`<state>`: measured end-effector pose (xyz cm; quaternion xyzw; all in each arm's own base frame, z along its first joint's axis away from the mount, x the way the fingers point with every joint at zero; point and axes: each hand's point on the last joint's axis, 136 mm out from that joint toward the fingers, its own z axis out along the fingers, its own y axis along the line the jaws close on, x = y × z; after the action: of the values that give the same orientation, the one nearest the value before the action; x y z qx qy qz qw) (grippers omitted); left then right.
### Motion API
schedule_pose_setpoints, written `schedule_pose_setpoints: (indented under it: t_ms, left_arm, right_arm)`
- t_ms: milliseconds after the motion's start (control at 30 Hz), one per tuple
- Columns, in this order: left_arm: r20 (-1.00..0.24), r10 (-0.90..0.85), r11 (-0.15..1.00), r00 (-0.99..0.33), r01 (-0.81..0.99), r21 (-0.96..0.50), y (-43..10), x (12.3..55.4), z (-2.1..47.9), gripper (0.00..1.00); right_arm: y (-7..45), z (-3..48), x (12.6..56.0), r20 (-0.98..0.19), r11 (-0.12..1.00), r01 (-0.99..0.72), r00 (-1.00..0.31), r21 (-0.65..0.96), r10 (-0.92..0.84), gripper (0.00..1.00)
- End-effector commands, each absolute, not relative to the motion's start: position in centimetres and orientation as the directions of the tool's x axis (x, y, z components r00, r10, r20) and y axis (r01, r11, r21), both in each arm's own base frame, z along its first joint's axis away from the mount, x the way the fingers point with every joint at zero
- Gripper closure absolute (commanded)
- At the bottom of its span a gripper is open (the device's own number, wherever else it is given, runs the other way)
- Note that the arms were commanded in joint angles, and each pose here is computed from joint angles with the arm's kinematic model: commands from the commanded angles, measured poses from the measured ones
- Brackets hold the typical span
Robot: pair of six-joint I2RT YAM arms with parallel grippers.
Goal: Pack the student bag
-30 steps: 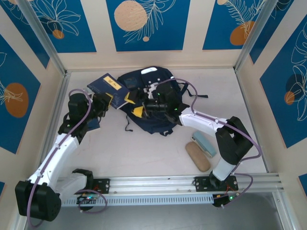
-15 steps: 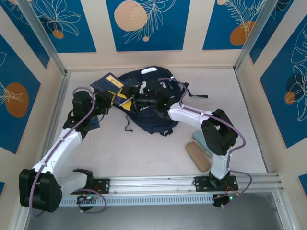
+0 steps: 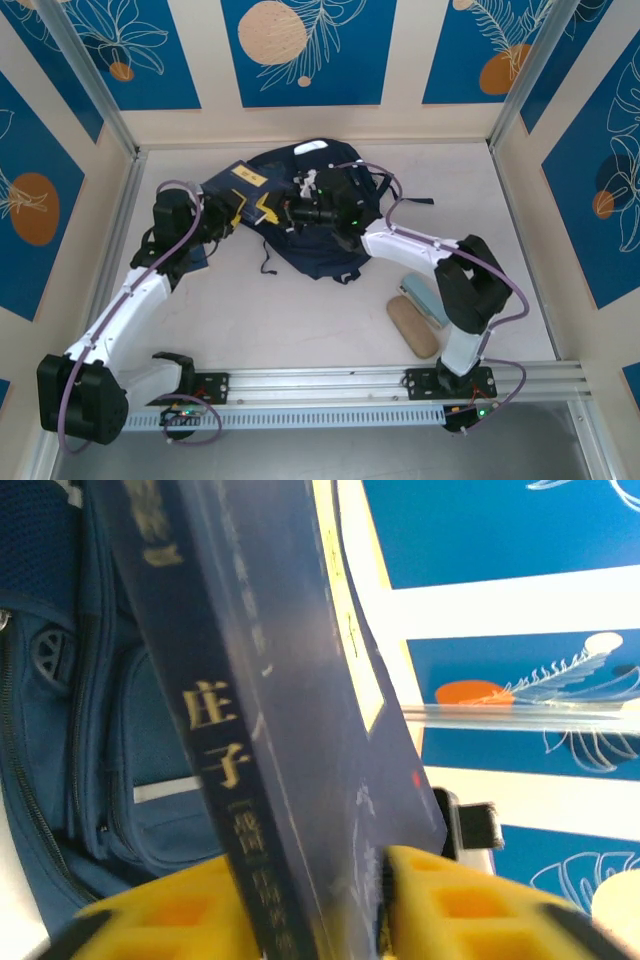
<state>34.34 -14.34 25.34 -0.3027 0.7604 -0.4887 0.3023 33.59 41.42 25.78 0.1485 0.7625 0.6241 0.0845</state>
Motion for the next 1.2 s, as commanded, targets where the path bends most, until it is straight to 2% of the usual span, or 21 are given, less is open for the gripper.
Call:
schedule_pose_setpoints:
  t_ms: [0,167,267,400,667,767,833,1033,1167]
  left_arm:
    - [-0.32,-0.644,0.484,-0.695,-0.046,-0.874,-15.1,33.2,26.8,0.51]
    - [-0.495,-0.456,0.673,-0.739,0.077,-0.735,-16.0,32.5,26.6,0.29]
    - [-0.549,-0.349,0.72,-0.76,0.158,-0.675,-17.9,32.5,26.4,0.23]
    - [-0.6,-0.174,0.765,-0.781,0.277,-0.582,-22.0,32.6,25.8,0.21]
    - [-0.64,0.166,0.796,-0.75,0.485,-0.362,-29.0,34.0,22.1,0.2]
    - [-0.628,0.254,0.841,-0.736,0.488,-0.232,-29.8,35.4,20.2,0.07]
    - [-0.62,0.312,0.845,-0.72,0.508,-0.164,-30.6,36.0,19.2,0.04]
    - [-0.532,0.504,0.801,-0.68,0.598,-0.005,-32.4,36.9,15.9,0.05]
    - [-0.453,0.581,0.763,-0.676,0.646,0.015,-33.4,37.4,13.9,0.2]
  right_arm:
    - [38.1,27.7,33.9,-0.148,0.314,-0.016,-0.903,0.949,0.404,0.96]
    - [32.3,27.4,33.4,-0.292,0.499,-0.03,-0.841,0.866,0.456,0.97]
    - [27.9,27.4,32.5,-0.378,0.607,-0.012,-0.792,0.794,0.479,0.97]
    - [22.9,26.9,31.3,-0.422,0.697,0.049,-0.765,0.716,0.487,0.97]
    - [15.4,26.1,29.0,-0.424,0.711,0.145,-0.715,0.688,0.556,0.97]
    - [13.9,25.8,28.3,-0.407,0.7,0.175,-0.707,0.692,0.579,0.97]
    - [13.4,25.5,28.1,-0.398,0.694,0.177,-0.71,0.697,0.581,0.97]
    - [12.9,25.1,27.9,-0.361,0.668,0.165,-0.735,0.726,0.574,0.97]
    - [12.3,24.6,27.9,-0.347,0.666,0.165,-0.749,0.727,0.564,0.97]
